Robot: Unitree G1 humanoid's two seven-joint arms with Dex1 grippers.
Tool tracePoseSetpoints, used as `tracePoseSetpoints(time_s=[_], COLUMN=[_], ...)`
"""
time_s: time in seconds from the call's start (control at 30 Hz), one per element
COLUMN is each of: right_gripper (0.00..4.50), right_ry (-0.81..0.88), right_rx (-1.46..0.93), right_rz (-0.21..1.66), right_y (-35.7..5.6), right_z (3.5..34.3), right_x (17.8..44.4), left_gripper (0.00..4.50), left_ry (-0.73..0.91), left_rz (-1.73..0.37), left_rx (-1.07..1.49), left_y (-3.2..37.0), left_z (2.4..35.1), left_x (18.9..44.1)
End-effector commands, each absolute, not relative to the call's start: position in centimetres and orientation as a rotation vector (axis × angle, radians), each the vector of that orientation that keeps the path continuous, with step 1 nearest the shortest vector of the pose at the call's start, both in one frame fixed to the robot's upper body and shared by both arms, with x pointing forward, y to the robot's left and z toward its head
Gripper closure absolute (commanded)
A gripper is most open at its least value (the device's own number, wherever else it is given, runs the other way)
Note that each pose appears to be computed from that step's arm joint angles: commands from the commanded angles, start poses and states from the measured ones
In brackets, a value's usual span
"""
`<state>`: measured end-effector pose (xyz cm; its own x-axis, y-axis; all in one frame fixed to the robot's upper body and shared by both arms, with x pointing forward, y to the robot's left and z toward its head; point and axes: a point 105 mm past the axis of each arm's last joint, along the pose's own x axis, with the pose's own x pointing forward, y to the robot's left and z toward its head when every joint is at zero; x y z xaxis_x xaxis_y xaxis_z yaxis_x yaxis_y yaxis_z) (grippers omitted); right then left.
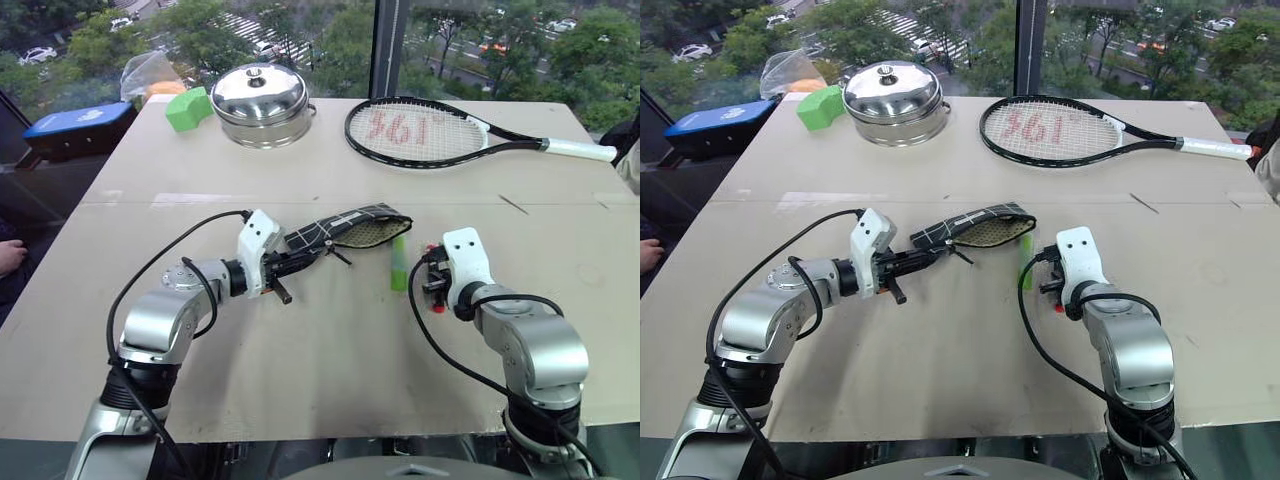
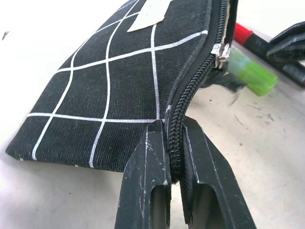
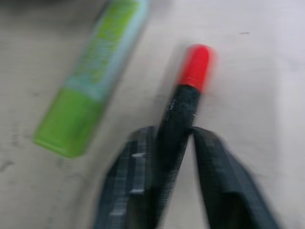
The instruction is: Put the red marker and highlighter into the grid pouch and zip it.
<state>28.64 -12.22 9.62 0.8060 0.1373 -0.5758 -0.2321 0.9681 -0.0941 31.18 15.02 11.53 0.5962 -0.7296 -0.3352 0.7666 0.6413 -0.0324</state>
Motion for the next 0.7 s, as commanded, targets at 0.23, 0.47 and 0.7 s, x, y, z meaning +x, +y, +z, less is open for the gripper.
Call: tracePoseSetpoints(time_s=[0.23,0.47,0.7], right_gripper=[4.45,2.84,1.38], right_ry=[0.673,0.680,0.743], right_rx=[-0.170,-0.107,-0.130], right_rz=[0.181,0.209,0.191], right_y=[-13.1,-12.4,-12.5], right_z=[8.2,8.0,6.5], right_x=[27.9,27.8,27.4], left_gripper=[4.50,4.50,4.50], left_ry=[0.269,0.270,0.270], left_rz=[-0.882,-0.884,-0.885], left_rx=[0.134,0.130,0.131], left_y=[14.4,14.2,14.2], left_z=[13.0,12.7,12.7], left_x=[31.0,30.9,30.9])
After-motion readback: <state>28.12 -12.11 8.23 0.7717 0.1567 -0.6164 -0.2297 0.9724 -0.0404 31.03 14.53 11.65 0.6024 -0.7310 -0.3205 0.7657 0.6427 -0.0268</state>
